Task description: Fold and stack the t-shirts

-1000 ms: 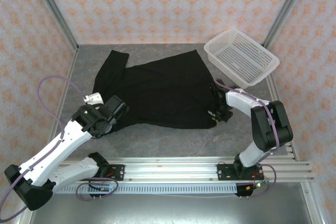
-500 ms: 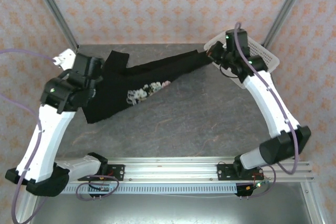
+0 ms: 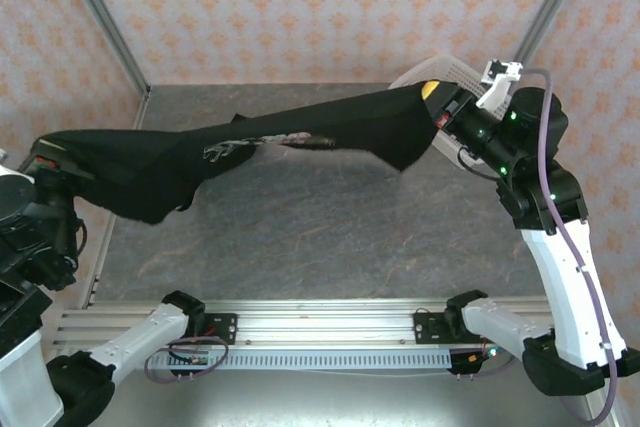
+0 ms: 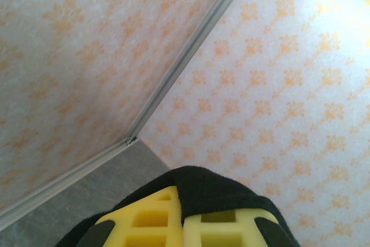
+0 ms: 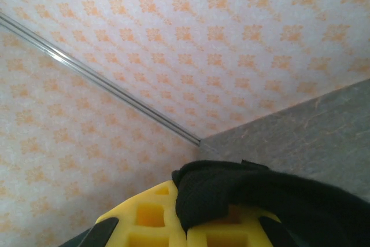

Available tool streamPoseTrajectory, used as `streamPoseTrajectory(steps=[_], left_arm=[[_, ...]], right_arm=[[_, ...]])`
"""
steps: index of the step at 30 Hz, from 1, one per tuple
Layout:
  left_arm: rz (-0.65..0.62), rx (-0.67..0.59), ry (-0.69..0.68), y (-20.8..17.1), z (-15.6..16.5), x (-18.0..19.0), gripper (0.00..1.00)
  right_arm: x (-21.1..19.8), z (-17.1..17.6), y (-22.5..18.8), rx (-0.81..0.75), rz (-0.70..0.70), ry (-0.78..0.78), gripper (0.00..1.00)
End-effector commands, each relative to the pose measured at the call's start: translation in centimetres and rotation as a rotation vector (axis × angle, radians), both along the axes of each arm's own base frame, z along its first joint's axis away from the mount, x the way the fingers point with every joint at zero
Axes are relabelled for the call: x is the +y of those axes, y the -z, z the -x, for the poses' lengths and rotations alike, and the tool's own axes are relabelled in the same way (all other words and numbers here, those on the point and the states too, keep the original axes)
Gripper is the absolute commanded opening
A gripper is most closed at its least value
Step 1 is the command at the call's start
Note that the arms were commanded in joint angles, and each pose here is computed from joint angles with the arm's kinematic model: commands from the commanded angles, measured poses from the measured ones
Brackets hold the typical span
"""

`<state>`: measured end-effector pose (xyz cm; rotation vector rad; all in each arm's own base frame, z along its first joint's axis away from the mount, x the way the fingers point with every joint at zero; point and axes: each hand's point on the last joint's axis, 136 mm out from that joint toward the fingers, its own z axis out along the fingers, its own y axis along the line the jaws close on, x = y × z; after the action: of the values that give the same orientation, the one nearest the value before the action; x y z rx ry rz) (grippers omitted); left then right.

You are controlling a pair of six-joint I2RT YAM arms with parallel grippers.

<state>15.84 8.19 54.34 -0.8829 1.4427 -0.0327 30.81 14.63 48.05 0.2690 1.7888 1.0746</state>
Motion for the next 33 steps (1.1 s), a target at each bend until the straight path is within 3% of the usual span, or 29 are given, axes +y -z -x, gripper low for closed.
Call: streamPoseTrajectory(steps=[1, 4, 10, 14, 19, 22, 25, 29, 33], left_arm=[[-0.094, 0.198, -0.050, 1.8, -7.8, -2.1, 0.00], [-0.042, 0.300, -0.034, 4.4, -14.0, -2.4, 0.00], [0.133, 0.373, -0.004, 9.5, -25.2, 1.2, 0.00], [0.111, 0.278, 0.011, 7.0, -28.8, 2.6, 0.00], [0.071, 0.007, 0.050, -0.8, -27.7, 2.7, 0.00], [-0.012, -0.177, 0.101, -7.4, -23.8, 1.2, 0.00], [-0.067, -0.251, 0.117, -10.1, -20.7, 0.2, 0.00], [-0.087, -0.086, 0.102, -6.8, -18.7, -0.6, 0.00], [-0.009, 0.161, 0.052, 3.4, -18.5, 0.0, 0.00]], right_arm=[[2.6, -4.9, 1.8, 0.064, -0.061, -0.048, 0.00], [4.2, -9.3, 3.5, 0.087, -0.099, -0.055, 0.00], [6.7, -19.1, 5.9, 0.110, -0.123, -0.080, 0.00], [5.6, -24.7, 3.9, 0.063, -0.148, -0.058, 0.00], [1.9, -27.2, -2.9, -0.094, -0.195, 0.010, 0.00], [-1.1, -27.7, -6.0, -0.168, -0.298, 0.056, 0.00], [-3.3, -27.6, -7.0, -0.189, -0.318, 0.092, 0.00], [-3.2, -28.0, -3.8, -0.088, -0.246, 0.084, 0.00], [-1.0, -28.2, 4.3, 0.149, -0.115, 0.026, 0.00]])
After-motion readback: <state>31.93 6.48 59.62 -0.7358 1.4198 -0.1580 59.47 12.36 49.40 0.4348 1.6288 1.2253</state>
